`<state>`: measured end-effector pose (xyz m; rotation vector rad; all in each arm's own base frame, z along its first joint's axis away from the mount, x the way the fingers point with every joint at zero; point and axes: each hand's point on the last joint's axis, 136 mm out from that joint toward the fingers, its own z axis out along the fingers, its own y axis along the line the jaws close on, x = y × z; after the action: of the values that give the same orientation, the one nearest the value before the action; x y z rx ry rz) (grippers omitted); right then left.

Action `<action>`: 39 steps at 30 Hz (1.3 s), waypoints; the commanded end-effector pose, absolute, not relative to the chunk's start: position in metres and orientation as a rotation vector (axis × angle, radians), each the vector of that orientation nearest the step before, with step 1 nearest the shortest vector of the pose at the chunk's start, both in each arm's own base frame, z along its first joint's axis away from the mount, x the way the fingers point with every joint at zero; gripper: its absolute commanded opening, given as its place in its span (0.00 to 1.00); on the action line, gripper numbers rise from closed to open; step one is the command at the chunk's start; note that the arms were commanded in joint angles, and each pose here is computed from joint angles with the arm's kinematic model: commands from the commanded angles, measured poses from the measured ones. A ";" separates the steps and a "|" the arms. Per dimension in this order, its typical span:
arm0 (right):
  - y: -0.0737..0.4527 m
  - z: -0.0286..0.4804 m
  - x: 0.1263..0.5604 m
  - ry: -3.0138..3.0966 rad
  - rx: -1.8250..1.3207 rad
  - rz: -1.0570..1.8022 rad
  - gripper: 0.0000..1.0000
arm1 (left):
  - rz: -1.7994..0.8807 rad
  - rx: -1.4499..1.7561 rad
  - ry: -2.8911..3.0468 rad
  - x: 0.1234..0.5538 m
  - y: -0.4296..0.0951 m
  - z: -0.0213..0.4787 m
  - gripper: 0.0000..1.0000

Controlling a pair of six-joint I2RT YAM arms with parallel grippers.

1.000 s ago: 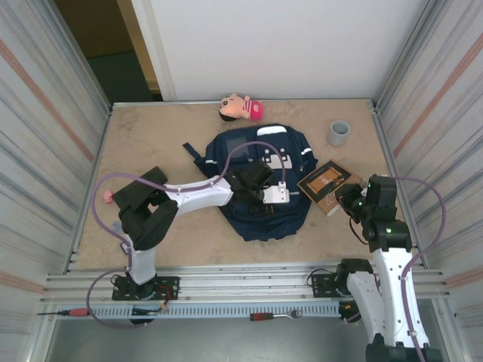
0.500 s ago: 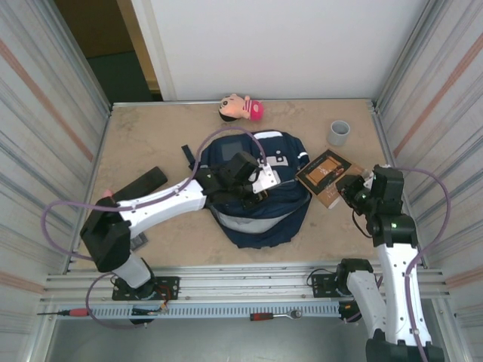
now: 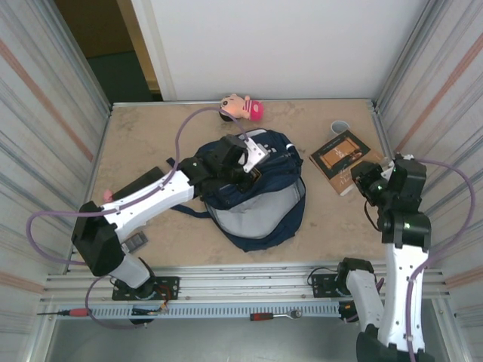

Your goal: Pack the student bag

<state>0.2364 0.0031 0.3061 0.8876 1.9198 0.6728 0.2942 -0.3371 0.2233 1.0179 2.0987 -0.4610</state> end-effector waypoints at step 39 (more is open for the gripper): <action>0.182 0.250 0.285 1.721 0.773 1.334 0.00 | -0.887 0.675 1.917 0.334 -0.333 0.336 0.00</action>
<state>0.2599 0.1831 0.1892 0.7648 2.0239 1.2301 0.3339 -0.3205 0.2651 0.6852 2.1377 -0.7561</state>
